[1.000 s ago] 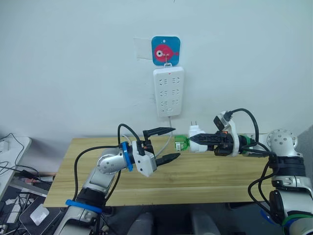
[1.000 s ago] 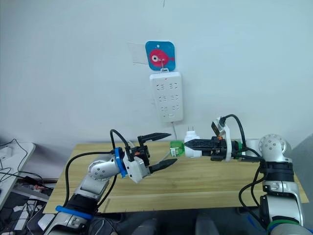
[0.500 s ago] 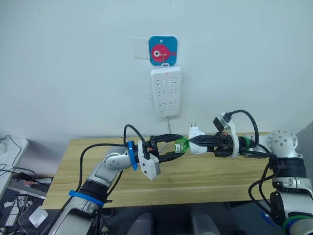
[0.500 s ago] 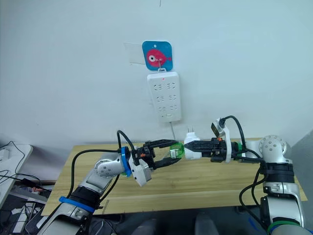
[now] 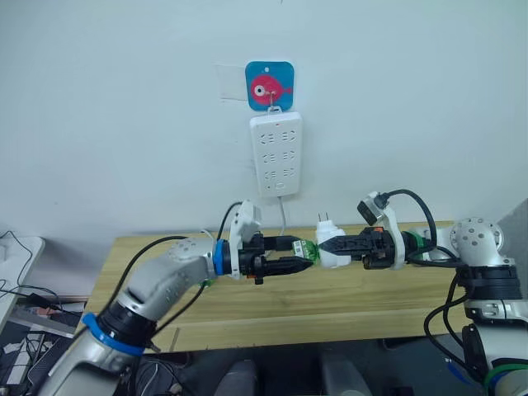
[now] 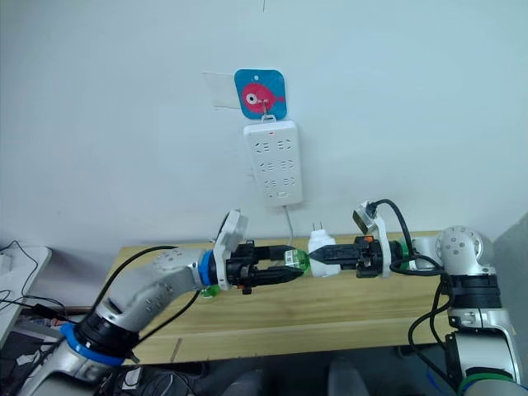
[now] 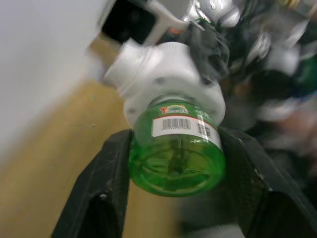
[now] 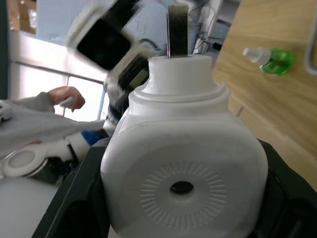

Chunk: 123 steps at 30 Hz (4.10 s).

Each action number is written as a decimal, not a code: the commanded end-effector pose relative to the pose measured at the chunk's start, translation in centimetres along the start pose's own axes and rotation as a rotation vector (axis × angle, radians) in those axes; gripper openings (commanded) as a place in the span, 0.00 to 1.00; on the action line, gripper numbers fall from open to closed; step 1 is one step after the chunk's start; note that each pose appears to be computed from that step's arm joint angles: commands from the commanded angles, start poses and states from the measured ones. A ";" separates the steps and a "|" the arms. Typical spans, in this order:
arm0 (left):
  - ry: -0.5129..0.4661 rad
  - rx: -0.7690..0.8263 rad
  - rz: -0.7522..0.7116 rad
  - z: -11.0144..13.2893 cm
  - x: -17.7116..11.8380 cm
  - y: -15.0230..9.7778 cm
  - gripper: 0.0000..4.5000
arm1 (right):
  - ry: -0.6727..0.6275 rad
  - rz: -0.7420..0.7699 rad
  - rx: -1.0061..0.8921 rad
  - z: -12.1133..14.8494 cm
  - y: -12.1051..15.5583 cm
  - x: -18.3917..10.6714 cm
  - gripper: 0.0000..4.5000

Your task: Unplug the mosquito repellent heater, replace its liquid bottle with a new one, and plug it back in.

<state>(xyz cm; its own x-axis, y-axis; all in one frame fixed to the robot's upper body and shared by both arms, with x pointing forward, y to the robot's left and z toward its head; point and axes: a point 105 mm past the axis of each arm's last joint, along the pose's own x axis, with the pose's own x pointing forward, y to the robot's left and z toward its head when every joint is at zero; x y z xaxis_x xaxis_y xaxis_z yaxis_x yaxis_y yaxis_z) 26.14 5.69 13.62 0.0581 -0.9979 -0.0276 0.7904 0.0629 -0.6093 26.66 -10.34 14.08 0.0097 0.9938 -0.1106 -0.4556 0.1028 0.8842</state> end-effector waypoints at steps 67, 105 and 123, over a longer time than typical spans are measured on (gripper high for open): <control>-0.068 1.566 0.115 0.9 0.8 -0.1 0.04 | -0.089 0.020 -0.014 2.1 0.8 -0.8 0.67; -0.082 1.693 0.139 1.8 0.7 0.0 0.50 | -0.071 0.027 -0.014 1.7 0.8 -0.8 0.67; -0.144 -0.265 -0.051 2.2 -1.5 0.8 0.50 | -0.005 0.003 -0.105 0.9 1.4 -0.3 0.67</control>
<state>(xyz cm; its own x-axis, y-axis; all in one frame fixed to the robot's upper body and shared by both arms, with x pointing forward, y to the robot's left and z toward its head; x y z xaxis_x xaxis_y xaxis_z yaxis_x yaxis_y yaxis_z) 26.86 5.56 13.77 0.0592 -0.9960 0.0670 0.6529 -0.0122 -0.7573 27.32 -10.81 15.47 0.0359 0.9945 -0.0986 -0.5182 0.1029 0.8490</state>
